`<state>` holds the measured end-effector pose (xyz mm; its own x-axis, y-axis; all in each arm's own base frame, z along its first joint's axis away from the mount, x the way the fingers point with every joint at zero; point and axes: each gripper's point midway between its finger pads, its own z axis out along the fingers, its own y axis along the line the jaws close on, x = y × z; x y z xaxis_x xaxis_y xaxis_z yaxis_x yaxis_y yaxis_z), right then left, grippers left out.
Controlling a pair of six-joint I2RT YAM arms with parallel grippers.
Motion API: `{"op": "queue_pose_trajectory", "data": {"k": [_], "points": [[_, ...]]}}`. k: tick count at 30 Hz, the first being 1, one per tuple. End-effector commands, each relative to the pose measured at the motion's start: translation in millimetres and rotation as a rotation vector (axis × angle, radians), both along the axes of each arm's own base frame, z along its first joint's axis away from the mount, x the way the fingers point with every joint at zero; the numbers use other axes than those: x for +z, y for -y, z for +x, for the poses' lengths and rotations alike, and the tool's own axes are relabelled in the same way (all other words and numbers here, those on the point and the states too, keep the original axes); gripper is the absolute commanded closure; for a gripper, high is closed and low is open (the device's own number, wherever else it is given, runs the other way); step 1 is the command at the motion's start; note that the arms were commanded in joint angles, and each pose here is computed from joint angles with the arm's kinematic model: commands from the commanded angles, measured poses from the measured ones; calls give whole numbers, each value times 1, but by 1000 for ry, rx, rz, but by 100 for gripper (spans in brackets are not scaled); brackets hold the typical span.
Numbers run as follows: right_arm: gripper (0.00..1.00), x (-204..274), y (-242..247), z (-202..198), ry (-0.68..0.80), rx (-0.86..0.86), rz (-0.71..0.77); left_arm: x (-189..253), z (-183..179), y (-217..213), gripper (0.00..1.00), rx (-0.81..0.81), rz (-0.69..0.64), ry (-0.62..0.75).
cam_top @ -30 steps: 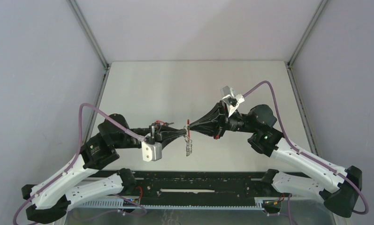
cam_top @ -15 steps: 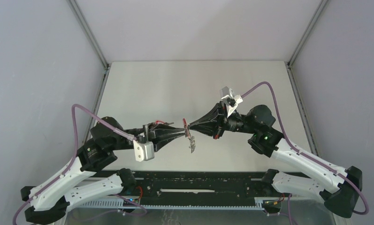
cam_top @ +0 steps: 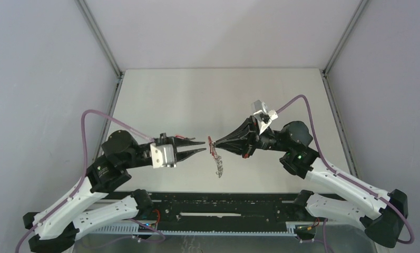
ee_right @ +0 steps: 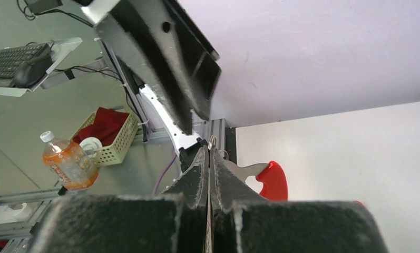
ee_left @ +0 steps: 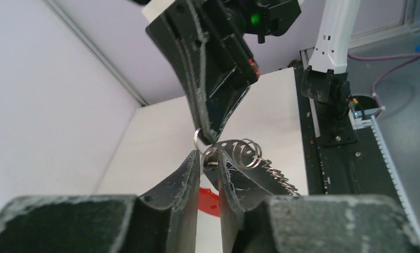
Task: Put the keys on the keyring
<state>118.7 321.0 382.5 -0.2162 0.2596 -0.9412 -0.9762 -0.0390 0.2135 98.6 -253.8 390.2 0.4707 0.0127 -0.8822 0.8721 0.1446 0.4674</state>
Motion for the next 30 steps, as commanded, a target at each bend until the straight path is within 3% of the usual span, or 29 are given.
{"op": "queue_pose_trajectory", "data": {"k": [1, 5, 11, 20, 28, 30], "points": [[100, 31, 10, -14, 95, 31, 107, 14, -3, 2, 78, -29, -65, -275], [100, 32, 10, -16, 111, 35, 112, 8, -14, 10, 78, -134, -15, -407], [100, 29, 8, -15, 107, 39, 103, 16, -24, 13, 78, -226, 7, -423], [100, 18, 3, -9, 104, 4, 43, 24, -27, 10, 79, -232, 6, -369], [100, 10, 1, -8, 106, -1, 5, 30, -8, 8, 99, -124, -27, -338], [100, 7, 2, -9, 106, -2, -9, 33, -2, 6, 100, -85, -46, -333]]}}
